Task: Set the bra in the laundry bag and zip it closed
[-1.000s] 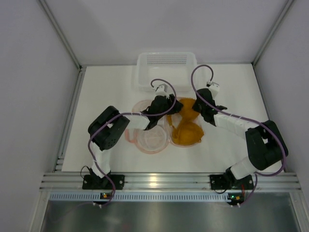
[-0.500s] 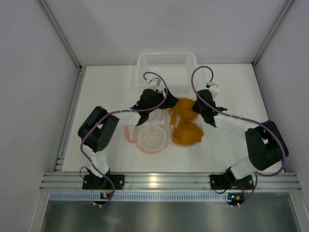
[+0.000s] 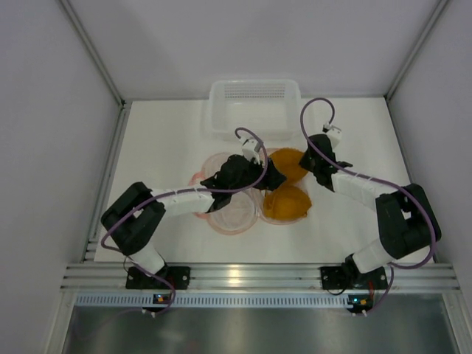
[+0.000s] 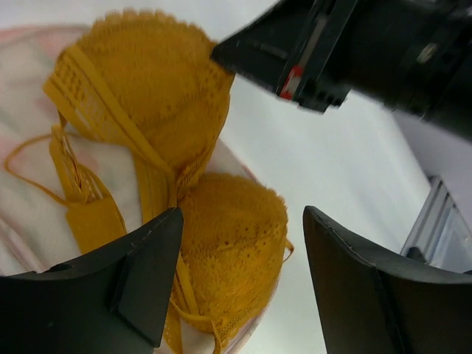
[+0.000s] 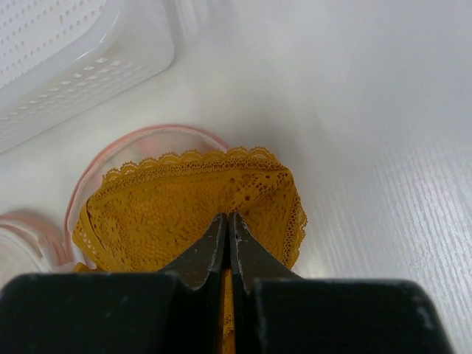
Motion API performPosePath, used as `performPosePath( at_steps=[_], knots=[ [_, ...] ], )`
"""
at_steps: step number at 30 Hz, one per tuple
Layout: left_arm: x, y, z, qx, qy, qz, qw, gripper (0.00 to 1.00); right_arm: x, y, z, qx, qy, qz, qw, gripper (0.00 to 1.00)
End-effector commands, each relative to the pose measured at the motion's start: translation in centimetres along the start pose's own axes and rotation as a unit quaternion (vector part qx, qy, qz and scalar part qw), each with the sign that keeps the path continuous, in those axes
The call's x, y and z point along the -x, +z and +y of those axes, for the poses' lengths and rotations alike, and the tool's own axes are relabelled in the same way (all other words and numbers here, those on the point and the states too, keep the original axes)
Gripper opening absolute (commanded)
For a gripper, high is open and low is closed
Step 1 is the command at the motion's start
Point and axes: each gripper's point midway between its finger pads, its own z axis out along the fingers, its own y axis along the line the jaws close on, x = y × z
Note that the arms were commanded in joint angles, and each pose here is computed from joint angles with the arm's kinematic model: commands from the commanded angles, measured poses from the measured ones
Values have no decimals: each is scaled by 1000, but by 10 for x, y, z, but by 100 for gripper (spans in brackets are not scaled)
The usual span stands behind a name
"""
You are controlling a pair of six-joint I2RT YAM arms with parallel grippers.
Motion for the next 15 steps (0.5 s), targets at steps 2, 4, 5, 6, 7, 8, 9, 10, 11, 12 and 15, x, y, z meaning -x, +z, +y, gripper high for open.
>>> performPosePath(
  at_steps=[2, 4, 5, 6, 7, 8, 9, 10, 11, 12, 15],
  knots=[
    [-24, 18, 12, 23, 28, 22, 999, 71, 12, 5, 12, 24, 17, -12, 1000, 0],
    [-33, 30, 22, 35, 38, 32, 998, 71, 10, 5, 11, 24, 16, -9, 1000, 0],
    [-34, 34, 24, 35, 41, 34, 998, 70, 10, 5, 11, 24, 16, -9, 1000, 0],
    [-29, 41, 21, 32, 44, 29, 998, 70, 11, 5, 11, 24, 16, -10, 1000, 0],
    [-36, 47, 28, 40, 44, 35, 998, 69, 11, 5, 11, 25, 15, -11, 1000, 0],
    [-36, 51, 31, 48, 45, 34, 997, 68, 12, 5, 11, 24, 15, -12, 1000, 0],
    [-32, 55, 31, 51, 47, 28, 997, 68, 12, 4, 11, 25, 14, -12, 1000, 0],
    [-39, 60, 37, 57, 46, 35, 997, 67, 12, 4, 12, 25, 13, -13, 1000, 0],
    [-37, 62, 45, 79, 46, 27, 995, 66, 12, 4, 11, 25, 13, -13, 1000, 0],
    [-38, 64, 48, 83, 47, 28, 995, 63, 12, 4, 11, 25, 12, -12, 1000, 0],
    [-47, 68, 59, 98, 45, 33, 994, 63, 10, 5, 10, 24, 11, -10, 1000, 0]
  ],
)
